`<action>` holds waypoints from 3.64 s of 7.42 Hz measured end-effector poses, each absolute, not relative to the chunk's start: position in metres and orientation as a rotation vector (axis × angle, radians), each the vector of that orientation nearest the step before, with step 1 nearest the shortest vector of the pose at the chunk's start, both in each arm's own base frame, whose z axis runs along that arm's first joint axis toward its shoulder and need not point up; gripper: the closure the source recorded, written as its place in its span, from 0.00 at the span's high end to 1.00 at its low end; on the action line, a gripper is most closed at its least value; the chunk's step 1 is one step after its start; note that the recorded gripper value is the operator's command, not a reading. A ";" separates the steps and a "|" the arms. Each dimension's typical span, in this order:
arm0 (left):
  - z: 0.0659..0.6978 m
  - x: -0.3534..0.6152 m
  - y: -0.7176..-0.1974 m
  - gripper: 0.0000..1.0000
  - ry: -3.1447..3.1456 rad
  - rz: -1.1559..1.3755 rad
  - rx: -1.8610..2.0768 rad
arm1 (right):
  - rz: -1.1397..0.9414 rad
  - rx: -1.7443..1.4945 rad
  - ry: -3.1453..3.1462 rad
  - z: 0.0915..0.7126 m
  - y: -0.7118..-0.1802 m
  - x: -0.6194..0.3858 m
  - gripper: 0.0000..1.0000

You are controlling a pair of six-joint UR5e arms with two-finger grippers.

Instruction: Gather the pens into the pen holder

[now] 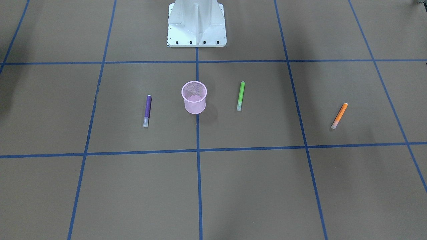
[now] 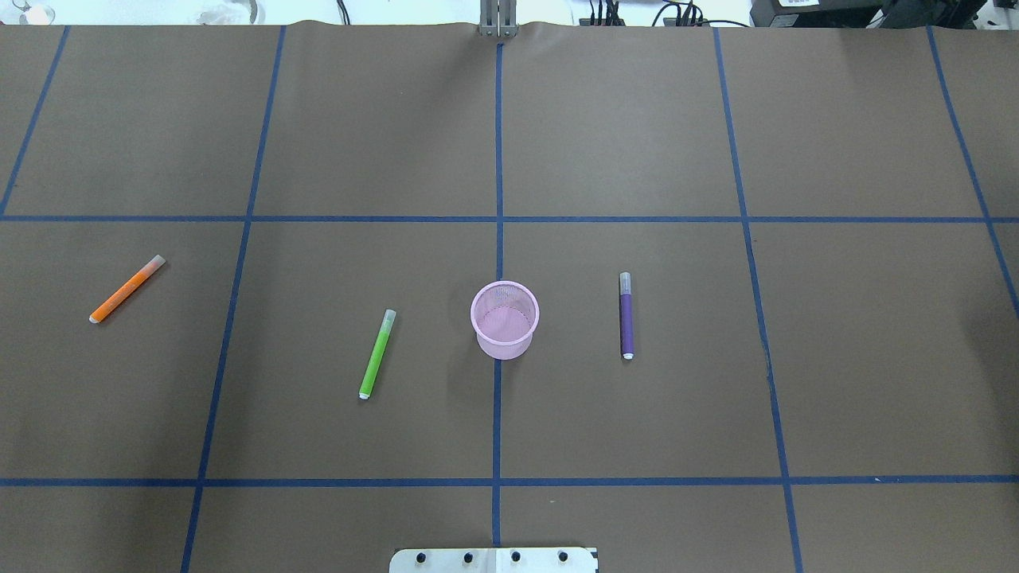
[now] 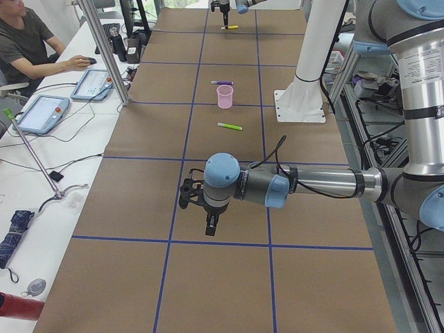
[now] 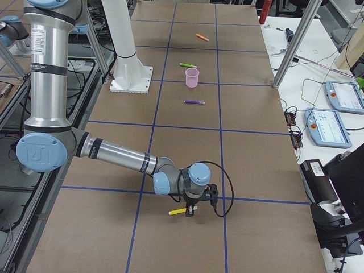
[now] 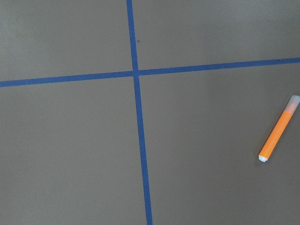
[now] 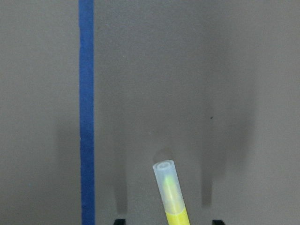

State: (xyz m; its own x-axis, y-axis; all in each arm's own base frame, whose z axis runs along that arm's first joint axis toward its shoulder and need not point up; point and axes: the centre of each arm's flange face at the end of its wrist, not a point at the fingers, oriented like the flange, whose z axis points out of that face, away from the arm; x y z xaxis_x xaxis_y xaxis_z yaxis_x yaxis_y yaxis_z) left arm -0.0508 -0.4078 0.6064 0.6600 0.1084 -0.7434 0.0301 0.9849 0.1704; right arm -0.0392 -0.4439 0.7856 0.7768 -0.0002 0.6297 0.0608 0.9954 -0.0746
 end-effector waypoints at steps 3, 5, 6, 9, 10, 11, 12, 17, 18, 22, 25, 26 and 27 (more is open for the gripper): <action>0.605 -0.051 -0.408 1.00 0.850 0.048 0.182 | -0.034 -0.105 -0.678 0.790 -0.443 -0.042 0.57; 0.605 -0.051 -0.408 1.00 0.850 0.049 0.185 | -0.033 -0.109 -0.677 0.792 -0.442 -0.042 0.57; 0.605 -0.051 -0.408 1.00 0.850 0.050 0.186 | -0.033 -0.111 -0.676 0.794 -0.442 -0.042 0.57; 0.604 -0.051 -0.408 1.00 0.850 0.050 0.186 | -0.032 -0.116 -0.675 0.797 -0.446 -0.043 0.05; 0.604 -0.051 -0.408 1.00 0.850 0.050 0.186 | -0.031 -0.117 -0.675 0.797 -0.447 -0.043 0.00; 0.604 -0.051 -0.408 1.00 0.850 0.050 0.186 | -0.031 -0.117 -0.675 0.798 -0.448 -0.043 0.00; 0.604 -0.051 -0.408 1.00 0.850 0.050 0.187 | -0.031 -0.118 -0.676 0.798 -0.448 -0.043 0.00; 0.602 -0.051 -0.409 1.00 0.850 0.054 0.196 | -0.036 -0.047 -0.764 0.736 -0.481 -0.056 0.00; 0.601 -0.051 -0.409 1.00 0.851 0.056 0.199 | 0.004 -0.030 -0.783 0.713 -0.494 -0.060 0.00; 0.590 -0.048 -0.425 1.00 0.854 0.047 0.218 | 0.132 0.041 -0.852 0.616 -0.529 -0.078 0.00; 0.585 -0.044 -0.438 1.00 0.853 0.047 0.223 | 0.063 0.194 -0.882 0.522 -0.524 -0.101 0.00; 0.584 -0.043 -0.443 1.00 0.852 0.048 0.225 | 0.007 0.256 -0.892 0.484 -0.518 -0.121 0.00; 0.585 -0.043 -0.451 1.00 0.851 0.048 0.226 | -0.056 0.323 -0.909 0.443 -0.514 -0.144 0.00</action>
State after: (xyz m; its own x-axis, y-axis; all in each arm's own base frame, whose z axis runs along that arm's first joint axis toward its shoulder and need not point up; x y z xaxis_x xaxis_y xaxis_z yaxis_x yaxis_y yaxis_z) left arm -0.0431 -0.4507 0.5846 0.6595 0.1324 -0.7400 0.0476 0.9750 0.2169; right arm -0.1439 -0.5143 0.4425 0.6167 -0.1835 0.7655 -0.0875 0.9504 0.2984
